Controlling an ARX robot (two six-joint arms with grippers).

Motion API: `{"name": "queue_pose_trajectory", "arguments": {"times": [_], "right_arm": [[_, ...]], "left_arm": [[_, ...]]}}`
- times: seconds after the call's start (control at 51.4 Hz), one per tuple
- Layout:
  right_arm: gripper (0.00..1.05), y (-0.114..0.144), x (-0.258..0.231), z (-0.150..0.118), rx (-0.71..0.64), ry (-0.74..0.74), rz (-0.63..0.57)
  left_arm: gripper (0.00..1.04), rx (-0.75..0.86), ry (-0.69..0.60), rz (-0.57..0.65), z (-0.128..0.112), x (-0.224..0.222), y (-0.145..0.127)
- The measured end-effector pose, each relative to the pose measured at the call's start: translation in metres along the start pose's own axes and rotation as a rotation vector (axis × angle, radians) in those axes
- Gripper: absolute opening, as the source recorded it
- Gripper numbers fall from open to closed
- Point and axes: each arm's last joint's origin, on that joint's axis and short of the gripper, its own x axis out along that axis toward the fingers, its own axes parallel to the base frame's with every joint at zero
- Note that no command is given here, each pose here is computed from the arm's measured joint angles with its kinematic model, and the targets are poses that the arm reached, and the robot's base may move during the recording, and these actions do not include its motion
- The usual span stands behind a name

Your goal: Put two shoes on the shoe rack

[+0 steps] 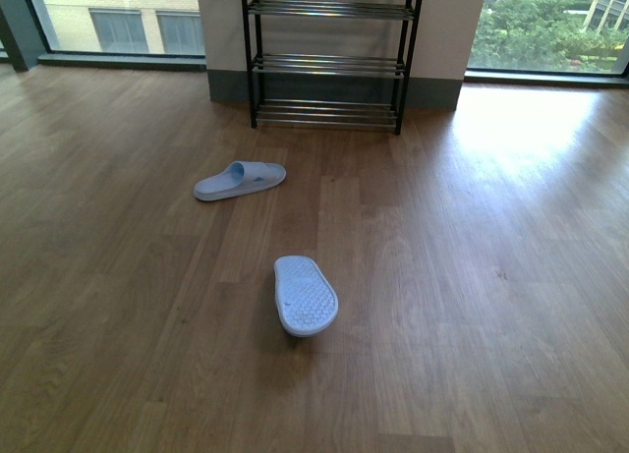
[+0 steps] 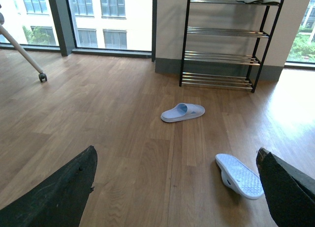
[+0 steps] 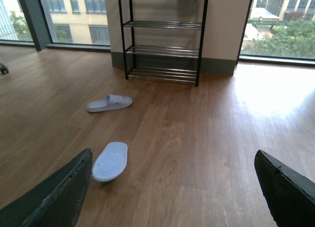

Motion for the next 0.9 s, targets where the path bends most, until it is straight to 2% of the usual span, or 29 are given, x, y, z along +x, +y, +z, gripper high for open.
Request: {"name": "queue_pose_trajectory", "arguments": {"times": [0.895], "right_arm": [[0.95, -0.0001, 0.0000, 0.0001, 0.000, -0.001, -0.003]], "left_arm": [[0.95, 0.000, 0.000, 0.000, 0.0000, 0.0000, 0.0000]]}}
